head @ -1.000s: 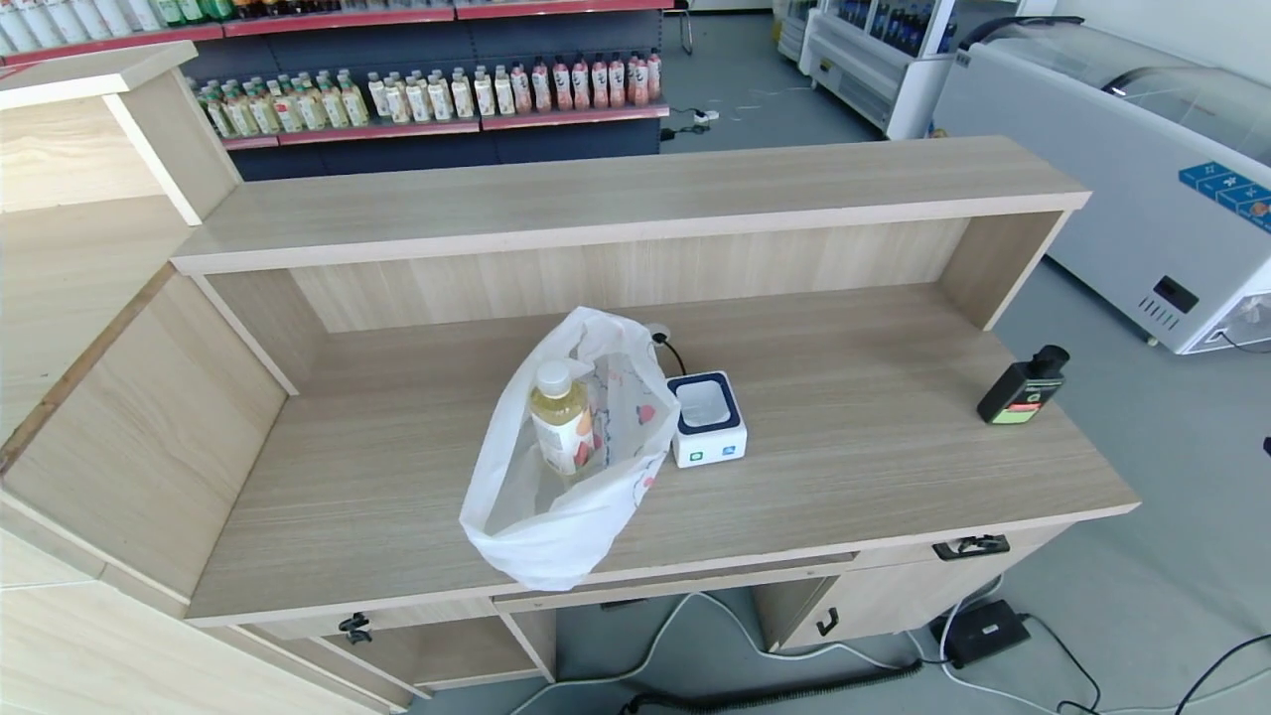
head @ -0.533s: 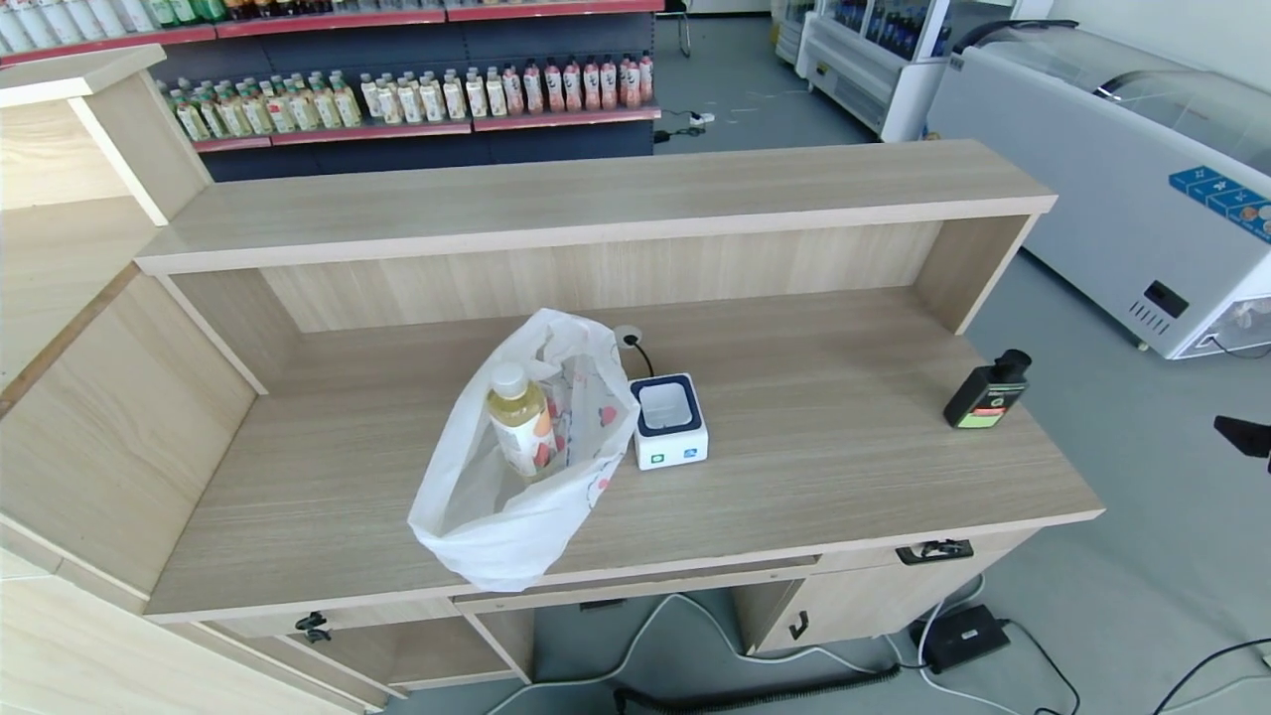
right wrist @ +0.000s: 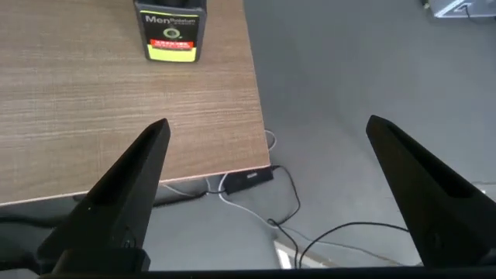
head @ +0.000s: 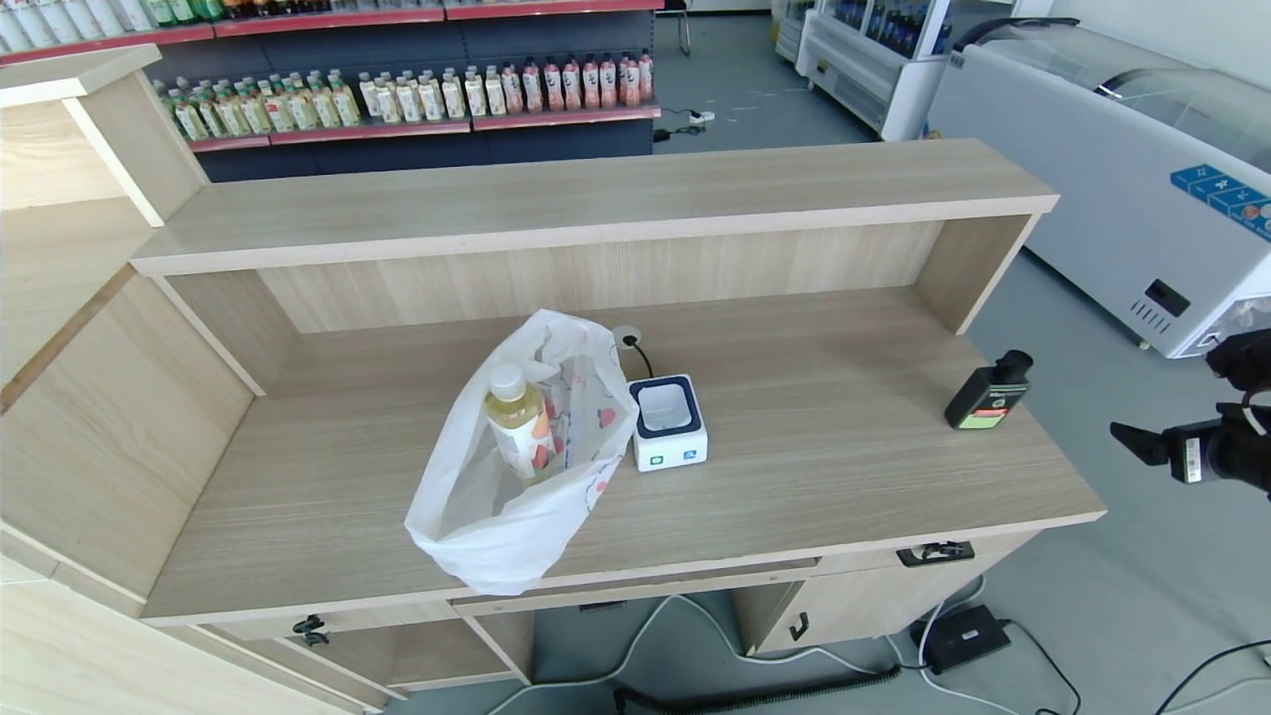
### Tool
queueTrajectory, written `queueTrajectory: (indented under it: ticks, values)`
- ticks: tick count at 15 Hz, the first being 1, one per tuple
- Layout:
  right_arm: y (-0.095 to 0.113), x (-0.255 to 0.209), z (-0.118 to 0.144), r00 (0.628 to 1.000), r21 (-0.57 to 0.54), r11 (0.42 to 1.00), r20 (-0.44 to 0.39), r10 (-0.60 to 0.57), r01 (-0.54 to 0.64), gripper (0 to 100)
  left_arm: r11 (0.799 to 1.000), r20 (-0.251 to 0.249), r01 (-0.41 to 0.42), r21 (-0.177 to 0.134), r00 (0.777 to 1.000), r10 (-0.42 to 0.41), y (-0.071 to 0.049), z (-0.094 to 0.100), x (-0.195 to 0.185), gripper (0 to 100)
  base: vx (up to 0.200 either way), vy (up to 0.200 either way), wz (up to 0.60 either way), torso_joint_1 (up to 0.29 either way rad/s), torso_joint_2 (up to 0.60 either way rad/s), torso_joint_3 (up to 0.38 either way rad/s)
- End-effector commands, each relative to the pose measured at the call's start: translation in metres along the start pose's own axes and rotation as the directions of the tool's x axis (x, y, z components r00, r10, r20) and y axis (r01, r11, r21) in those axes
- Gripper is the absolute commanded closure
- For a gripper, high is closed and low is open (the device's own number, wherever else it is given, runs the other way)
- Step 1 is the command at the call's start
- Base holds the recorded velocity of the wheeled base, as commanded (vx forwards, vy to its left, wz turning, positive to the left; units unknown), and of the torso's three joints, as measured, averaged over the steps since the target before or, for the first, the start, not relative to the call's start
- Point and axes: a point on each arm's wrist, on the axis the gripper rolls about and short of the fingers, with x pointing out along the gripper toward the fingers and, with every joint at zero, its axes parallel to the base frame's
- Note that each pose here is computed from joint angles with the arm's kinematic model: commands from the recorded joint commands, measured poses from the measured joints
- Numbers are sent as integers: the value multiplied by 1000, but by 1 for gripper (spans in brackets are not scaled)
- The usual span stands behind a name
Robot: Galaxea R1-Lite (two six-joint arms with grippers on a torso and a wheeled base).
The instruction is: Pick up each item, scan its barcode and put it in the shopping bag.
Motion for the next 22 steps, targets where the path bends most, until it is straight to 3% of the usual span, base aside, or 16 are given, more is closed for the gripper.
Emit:
queueTrajectory:
  ticks: [1,5,7,12,20,22]
  values:
    - [-6,24,-11,1000,-15,1000,-15,-6,6,0,1000,1,-1,0,1000,1,0,0,0,0,0,0,0,0,0,0]
    - [-19,38,-29,990,-4,994,-92,-107,107,0,1000,1,-1,0,1000,1,0,0,0,0,0,0,0,0,0,0]
    - [-29,49,-27,989,0,992,-76,-129,129,0,1000,1,-1,0,1000,1,0,0,0,0,0,0,0,0,0,0]
    - [-28,69,-26,1000,3,1000,9,8,-8,0,1000,1,-1,0,1000,1,0,0,0,0,0,0,0,0,0,0]
    - [-28,94,-16,998,-3,1000,66,14,-14,0,1000,1,-1,0,1000,1,0,0,0,0,0,0,0,0,0,0]
    - [-17,101,-17,997,-6,999,65,43,-42,0,1000,1,-1,0,1000,1,0,0,0,0,0,0,0,0,0,0]
